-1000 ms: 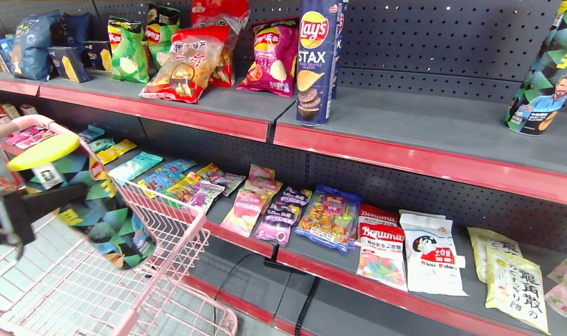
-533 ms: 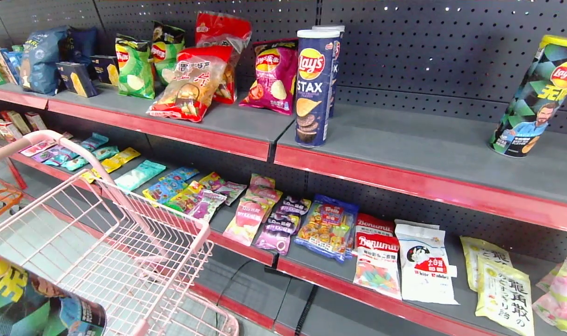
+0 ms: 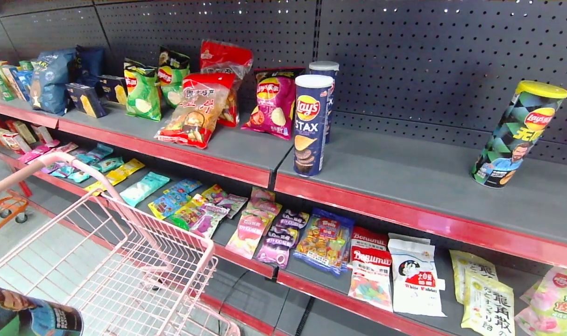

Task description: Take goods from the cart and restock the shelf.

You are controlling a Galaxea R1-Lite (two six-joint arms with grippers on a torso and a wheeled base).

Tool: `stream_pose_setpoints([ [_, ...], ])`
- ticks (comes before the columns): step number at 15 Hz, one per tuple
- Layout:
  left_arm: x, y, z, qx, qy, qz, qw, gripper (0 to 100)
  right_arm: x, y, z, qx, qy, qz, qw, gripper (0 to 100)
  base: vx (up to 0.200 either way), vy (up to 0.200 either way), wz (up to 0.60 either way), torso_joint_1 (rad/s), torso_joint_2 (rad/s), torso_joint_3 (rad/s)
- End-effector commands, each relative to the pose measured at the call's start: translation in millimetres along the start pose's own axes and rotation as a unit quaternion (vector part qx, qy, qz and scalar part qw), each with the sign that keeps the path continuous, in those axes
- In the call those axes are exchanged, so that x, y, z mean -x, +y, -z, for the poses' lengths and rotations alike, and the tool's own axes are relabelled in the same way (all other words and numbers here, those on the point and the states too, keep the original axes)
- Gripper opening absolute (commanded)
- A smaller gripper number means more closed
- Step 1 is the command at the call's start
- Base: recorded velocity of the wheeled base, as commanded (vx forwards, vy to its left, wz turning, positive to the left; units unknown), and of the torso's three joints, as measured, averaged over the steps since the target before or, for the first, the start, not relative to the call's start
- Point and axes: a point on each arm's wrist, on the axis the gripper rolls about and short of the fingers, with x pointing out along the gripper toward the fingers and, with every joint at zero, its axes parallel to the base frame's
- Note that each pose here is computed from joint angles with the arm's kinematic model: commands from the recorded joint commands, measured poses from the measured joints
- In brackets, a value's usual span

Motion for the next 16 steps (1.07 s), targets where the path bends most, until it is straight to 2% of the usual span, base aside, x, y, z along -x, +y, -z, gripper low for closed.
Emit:
stream_pose_setpoints([
  [1,9.6,-2.2,16.3,-0.016,-0.007,0.001,0.9998,0,-0.1,0.0,0.0,0.0,0.001,0.0,1.0,100,0.0,0.0,-0.6,0.095,-0.27,-0.159],
  [3,9.5,-2.4,21.5,-0.02,-0.004,0.0,0.9998,0,-0.1,0.0,0.0,0.001,0.001,0.0,1.0,100,0.0,0.0,-0.6,0.053,-0.1,-0.068],
  [6,7.0,-0.3,22.3,-0.019,0.005,-0.042,0.9989,0,-0.1,0.0,0.0,0.001,0.001,0.0,1.0,100,0.0,0.0,-0.6,0.012,-0.02,-0.01],
  [7,6.2,0.2,22.1,-0.02,0.007,-0.043,0.9988,0,-0.1,0.0,0.0,0.0,0.001,0.0,1.0,100,0.0,0.0,-0.6,0.007,0.0,-0.007],
  [9,6.8,0.1,21.0,-0.044,0.006,-0.045,0.998,0,0.0,0.0,0.0,0.0,0.0,0.0,1.0,100,0.0,0.0,0.0,0.0,0.0,0.0],
  [11,7.6,-0.1,20.3,-0.058,0.004,-0.043,0.9974,0,0.0,0.0,0.0,0.0,0.0,0.0,1.0,100,0.0,0.0,0.0,0.0,0.0,0.0],
  [12,8.1,-0.1,20.0,-0.06,0.002,-0.042,0.9973,0,-0.1,0.0,0.0,0.0,0.001,0.0,1.0,100,0.0,0.0,0.0,0.0,0.0,0.0],
  [13,8.6,-0.2,20.3,-0.073,0.002,-0.04,0.9965,0,-0.1,0.0,0.0,0.0,0.001,0.0,1.0,100,0.0,0.0,0.0,0.0,0.0,0.0],
  [14,8.3,-0.1,19.8,-0.074,0.003,-0.04,0.9965,0,-0.1,0.0,0.0,0.0,0.001,0.0,1.0,100,0.0,0.0,0.0,0.0,0.0,0.0],
  [16,7.9,0.1,19.1,-0.075,0.003,-0.041,0.9963,0,0.0,0.0,0.0,0.001,0.0,0.0,1.0,100,0.2,0.0,0.0,0.0,0.0,0.0],
])
